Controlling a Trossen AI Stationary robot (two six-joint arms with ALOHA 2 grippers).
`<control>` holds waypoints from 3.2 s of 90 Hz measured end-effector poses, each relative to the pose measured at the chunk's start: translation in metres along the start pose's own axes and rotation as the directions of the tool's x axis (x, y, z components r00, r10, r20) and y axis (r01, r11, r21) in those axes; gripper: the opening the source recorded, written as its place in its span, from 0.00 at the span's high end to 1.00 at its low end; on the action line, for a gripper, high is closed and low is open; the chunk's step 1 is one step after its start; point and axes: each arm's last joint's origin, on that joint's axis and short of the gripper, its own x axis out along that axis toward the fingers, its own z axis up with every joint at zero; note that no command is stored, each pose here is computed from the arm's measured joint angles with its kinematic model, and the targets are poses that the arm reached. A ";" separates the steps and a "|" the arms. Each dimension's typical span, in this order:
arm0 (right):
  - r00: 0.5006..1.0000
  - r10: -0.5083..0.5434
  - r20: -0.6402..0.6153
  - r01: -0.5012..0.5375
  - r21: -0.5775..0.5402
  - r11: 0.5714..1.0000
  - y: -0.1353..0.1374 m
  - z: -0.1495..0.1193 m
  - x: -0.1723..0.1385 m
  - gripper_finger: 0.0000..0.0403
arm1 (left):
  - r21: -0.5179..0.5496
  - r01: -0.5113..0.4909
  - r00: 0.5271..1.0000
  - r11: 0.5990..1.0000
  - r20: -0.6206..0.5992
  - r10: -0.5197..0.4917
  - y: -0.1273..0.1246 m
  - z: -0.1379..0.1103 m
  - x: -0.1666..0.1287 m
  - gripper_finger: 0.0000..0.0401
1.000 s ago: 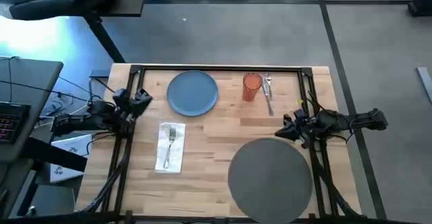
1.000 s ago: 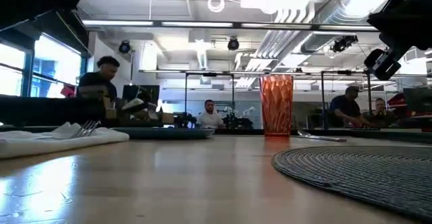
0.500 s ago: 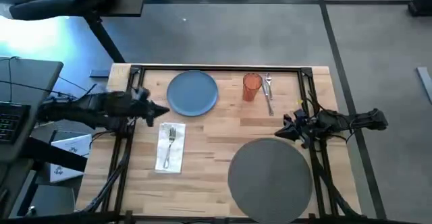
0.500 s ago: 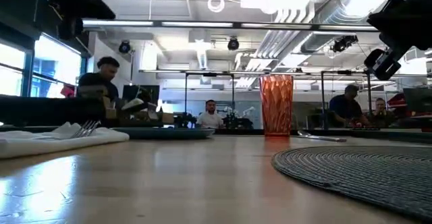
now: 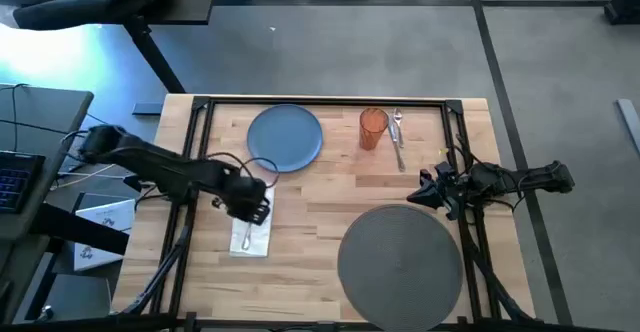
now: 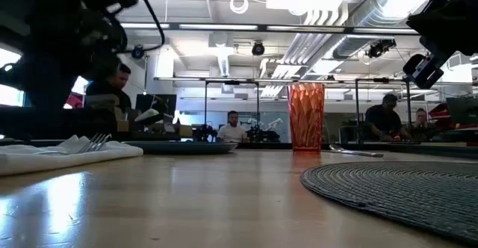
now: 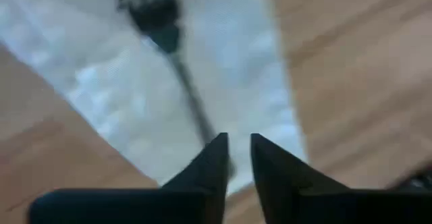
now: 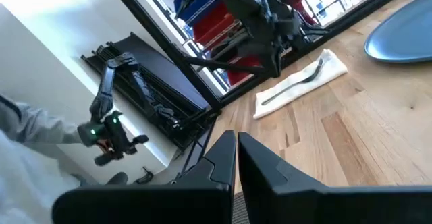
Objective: Set table place
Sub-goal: Remove the fork from the white table napkin
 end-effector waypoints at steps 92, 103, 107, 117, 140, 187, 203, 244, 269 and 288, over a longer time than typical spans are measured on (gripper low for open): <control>1.000 0.000 0.000 0.000 0.000 1.000 0.000 0.000 0.000 1.00 | -0.114 -0.209 0.977 0.971 0.009 0.212 -0.007 0.009 0.029 0.76; 1.000 0.000 0.000 0.000 0.000 1.000 0.000 0.000 0.000 1.00 | -0.124 -0.189 0.982 0.974 0.004 0.191 -0.015 0.010 0.023 0.68; 1.000 0.000 0.000 0.000 0.000 1.000 0.000 0.000 0.000 1.00 | -0.133 -0.190 0.981 0.973 0.013 0.193 -0.017 0.010 0.021 0.67; 1.000 0.001 0.000 -0.001 0.000 1.000 0.000 0.000 0.000 1.00 | -0.154 -0.189 0.978 0.970 0.056 0.199 -0.018 0.012 0.020 0.69; 1.000 0.000 0.000 0.000 0.000 1.000 0.000 0.000 0.000 1.00 | -0.168 -0.235 0.969 0.957 0.036 0.244 -0.011 0.017 0.029 0.87; 1.000 0.003 -0.002 -0.003 -0.041 0.999 0.000 0.000 0.000 1.00 | -0.071 -0.230 0.973 0.971 0.016 0.232 -0.040 0.016 -0.001 0.97; 1.000 0.004 -0.002 -0.004 -0.111 0.994 0.000 0.000 0.000 1.00 | -0.034 -0.182 0.981 0.983 0.062 0.183 -0.058 0.016 -0.019 0.97; 1.000 0.004 -0.002 -0.004 -0.097 0.995 0.000 0.000 0.000 1.00 | -0.061 -0.238 0.971 0.969 0.008 0.238 -0.020 0.023 0.020 0.87; 1.000 0.004 -0.002 -0.004 -0.097 0.995 0.000 0.000 0.000 1.00 | -0.069 -0.217 0.975 0.974 0.027 0.219 -0.015 0.022 0.029 0.88; 1.000 0.004 -0.002 -0.004 -0.097 0.995 0.000 0.000 0.000 1.00 | -0.098 -0.213 0.976 0.972 0.026 0.217 -0.015 0.021 0.026 0.99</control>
